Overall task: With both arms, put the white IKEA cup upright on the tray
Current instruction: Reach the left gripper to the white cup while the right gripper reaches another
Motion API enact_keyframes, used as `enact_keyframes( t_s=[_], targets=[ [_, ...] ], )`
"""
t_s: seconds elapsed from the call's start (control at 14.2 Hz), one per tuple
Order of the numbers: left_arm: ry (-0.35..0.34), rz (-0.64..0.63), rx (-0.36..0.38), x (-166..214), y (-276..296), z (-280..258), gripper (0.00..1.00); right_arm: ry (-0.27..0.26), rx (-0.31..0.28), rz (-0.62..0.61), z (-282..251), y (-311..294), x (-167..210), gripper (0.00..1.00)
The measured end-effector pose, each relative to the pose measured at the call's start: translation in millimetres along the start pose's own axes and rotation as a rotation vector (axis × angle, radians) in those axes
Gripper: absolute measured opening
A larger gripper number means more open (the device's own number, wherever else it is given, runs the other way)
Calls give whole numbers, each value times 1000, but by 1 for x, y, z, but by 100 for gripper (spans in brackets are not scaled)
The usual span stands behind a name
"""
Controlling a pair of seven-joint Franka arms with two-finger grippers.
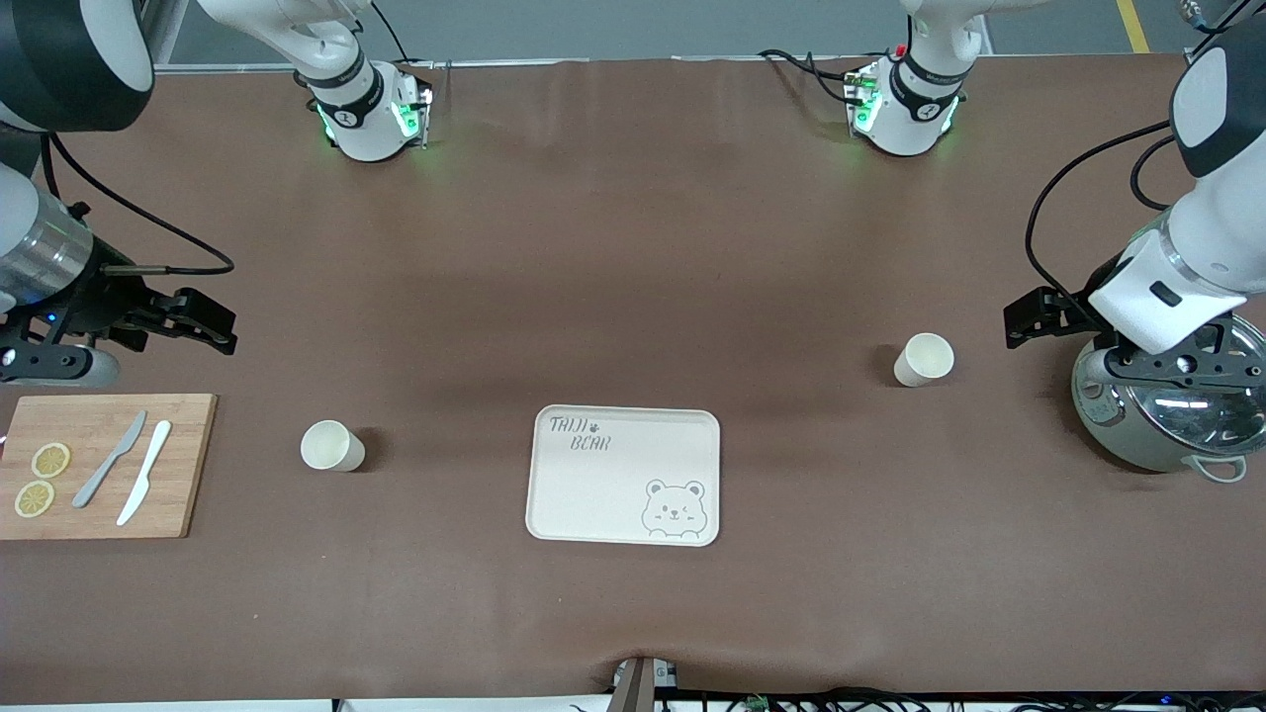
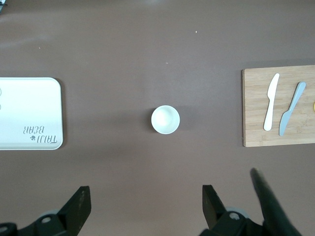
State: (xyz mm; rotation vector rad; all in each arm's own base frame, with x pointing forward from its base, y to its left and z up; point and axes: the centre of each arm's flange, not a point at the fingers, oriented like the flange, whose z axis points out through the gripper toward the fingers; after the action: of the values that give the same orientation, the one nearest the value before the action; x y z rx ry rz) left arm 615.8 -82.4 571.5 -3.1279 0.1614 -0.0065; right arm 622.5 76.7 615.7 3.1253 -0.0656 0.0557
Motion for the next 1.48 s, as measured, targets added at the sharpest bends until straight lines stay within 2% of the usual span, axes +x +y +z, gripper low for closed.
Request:
enact_keyframes(
  t_s=[0.63,0.85,1.2,1.48],
  targets=[
    [0,18,-1,0,10,1,100,0,0,0,0,0,0,100],
    [-4,18,-2,1,10,8,100,18,3,1,4,0,3,100],
    [3,21,-2,3,11,28,100,58,7,7,63,2,22,100],
    [35,34,4,-7,19,84,100,59,-1,-11,112,45,34,100]
  ],
)
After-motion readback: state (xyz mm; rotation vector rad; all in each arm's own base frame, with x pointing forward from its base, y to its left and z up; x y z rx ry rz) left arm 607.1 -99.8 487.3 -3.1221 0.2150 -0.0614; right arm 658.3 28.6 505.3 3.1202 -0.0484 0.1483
